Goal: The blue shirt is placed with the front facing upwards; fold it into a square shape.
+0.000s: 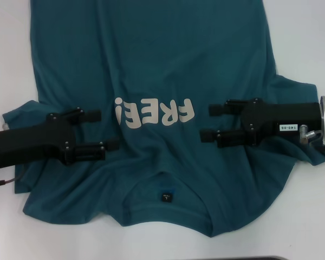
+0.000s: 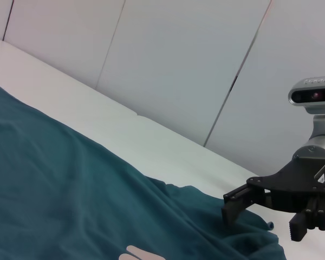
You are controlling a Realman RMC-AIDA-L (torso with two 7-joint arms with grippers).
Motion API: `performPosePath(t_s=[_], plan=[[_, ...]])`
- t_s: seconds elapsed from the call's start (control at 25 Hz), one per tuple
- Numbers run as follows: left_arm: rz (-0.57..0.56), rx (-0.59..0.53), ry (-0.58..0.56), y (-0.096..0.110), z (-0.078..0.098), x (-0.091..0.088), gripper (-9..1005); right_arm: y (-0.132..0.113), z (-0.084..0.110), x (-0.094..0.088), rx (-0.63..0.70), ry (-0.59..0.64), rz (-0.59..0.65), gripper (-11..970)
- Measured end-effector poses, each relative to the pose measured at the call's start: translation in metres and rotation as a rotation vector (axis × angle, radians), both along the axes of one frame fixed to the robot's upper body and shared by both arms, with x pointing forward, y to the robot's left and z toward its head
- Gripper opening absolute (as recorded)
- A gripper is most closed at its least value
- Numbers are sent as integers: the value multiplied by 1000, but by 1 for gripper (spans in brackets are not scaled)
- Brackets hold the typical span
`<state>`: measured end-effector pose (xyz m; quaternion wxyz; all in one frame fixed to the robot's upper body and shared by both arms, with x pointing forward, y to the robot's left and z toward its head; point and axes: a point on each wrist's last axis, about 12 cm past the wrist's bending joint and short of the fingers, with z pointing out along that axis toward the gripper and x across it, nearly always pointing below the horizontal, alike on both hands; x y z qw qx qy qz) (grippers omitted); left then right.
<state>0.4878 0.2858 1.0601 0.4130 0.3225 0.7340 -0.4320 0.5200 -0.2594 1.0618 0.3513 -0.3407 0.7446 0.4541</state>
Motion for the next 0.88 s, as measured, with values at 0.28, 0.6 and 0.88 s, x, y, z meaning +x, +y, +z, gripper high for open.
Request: performPosePath(t_s=[0.28,0.6,0.88], plan=[[-2,3,3,0,-1,-1,947,0,0,-1,1,2,0,916],[-5,3,4,0,-1,-1,948,1,-1,-1,5,8,3,915],[28,-45,67,4,7,2,948,1,0,0,21,61,-23,915]])
